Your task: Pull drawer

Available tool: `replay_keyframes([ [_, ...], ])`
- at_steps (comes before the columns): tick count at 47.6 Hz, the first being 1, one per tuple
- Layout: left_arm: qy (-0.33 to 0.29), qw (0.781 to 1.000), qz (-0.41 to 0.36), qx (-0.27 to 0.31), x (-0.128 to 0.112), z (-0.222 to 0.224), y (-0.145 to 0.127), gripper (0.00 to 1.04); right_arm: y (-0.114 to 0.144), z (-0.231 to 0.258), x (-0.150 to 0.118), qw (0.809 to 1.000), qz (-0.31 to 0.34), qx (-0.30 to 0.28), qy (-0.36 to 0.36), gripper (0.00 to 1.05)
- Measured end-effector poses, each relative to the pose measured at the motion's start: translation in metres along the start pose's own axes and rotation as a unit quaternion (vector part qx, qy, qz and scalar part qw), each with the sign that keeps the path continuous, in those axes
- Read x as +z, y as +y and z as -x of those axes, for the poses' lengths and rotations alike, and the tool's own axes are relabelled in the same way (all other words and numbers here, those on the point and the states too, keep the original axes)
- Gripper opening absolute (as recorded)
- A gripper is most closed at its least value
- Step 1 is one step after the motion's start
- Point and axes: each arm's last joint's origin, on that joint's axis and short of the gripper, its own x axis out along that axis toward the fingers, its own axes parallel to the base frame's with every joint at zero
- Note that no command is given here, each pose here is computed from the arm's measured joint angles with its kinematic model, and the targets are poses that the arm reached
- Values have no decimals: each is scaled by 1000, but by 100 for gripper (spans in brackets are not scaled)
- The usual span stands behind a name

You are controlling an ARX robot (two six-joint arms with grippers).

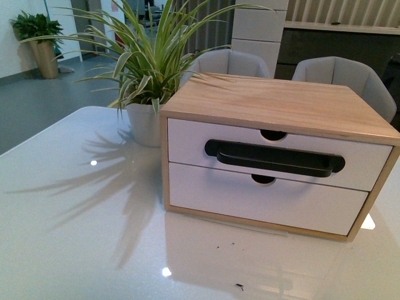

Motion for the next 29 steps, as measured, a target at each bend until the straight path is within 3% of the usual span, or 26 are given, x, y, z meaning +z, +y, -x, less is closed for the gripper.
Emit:
replay_keyframes([
  [29, 0, 1000, 0, 0, 0, 0, 0, 97, 0, 0, 0, 1000, 0, 0, 0, 96],
])
